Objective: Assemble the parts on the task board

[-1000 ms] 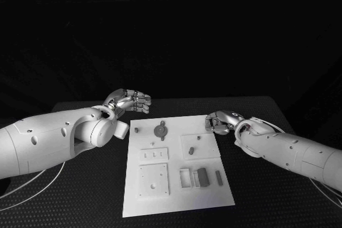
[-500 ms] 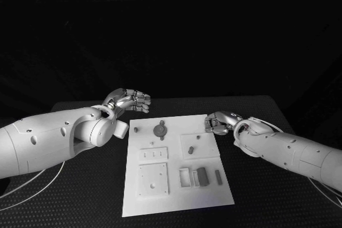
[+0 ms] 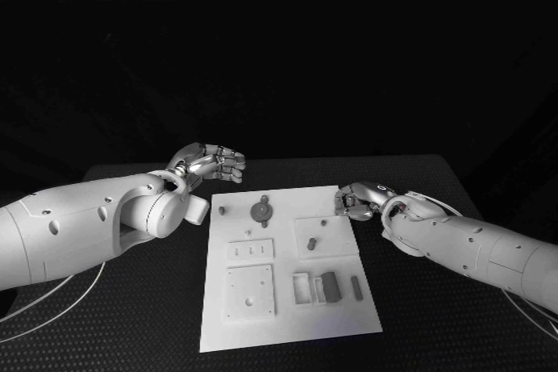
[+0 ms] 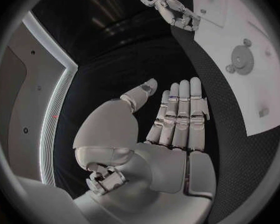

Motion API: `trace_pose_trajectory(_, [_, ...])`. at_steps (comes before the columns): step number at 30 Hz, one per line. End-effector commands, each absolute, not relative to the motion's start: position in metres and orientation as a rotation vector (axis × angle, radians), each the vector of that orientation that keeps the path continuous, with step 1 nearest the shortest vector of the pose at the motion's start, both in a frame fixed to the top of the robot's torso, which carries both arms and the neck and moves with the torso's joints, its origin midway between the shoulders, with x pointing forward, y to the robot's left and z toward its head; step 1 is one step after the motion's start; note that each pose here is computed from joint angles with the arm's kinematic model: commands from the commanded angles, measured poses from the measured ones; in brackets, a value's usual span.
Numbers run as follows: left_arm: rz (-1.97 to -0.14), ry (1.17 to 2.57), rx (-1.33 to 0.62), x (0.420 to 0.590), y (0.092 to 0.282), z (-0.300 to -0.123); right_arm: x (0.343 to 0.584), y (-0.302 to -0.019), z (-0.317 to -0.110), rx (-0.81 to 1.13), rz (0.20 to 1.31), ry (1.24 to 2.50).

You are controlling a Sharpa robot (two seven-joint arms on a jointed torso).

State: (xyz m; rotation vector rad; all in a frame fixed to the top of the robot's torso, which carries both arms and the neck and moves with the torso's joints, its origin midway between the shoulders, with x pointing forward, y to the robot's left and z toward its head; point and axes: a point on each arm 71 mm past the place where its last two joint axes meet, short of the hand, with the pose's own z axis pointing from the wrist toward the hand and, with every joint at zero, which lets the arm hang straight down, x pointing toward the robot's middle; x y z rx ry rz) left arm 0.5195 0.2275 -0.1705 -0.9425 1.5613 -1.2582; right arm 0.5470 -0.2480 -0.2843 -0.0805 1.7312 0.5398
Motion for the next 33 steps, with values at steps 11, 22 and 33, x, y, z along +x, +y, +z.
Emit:
trace_pose_trajectory(11, [-1.270, 1.555, -0.939, 0.5192, 0.2260, -0.1690, 0.5437, -0.2448, -0.2856, -0.104, 0.569, 1.719])
trace_pose_trajectory(22, [-1.268, 1.554, -0.940, 0.5193, 0.2263, -0.1690, 0.5436, -0.2463, -0.2823, -0.084, 0.549, 1.666])
trace_pose_trajectory(33, [-1.238, 1.551, -0.954, 0.5200, 0.2297, -0.1698, 0.5399, -0.2469, -0.2782, -0.067, 0.546, 1.635])
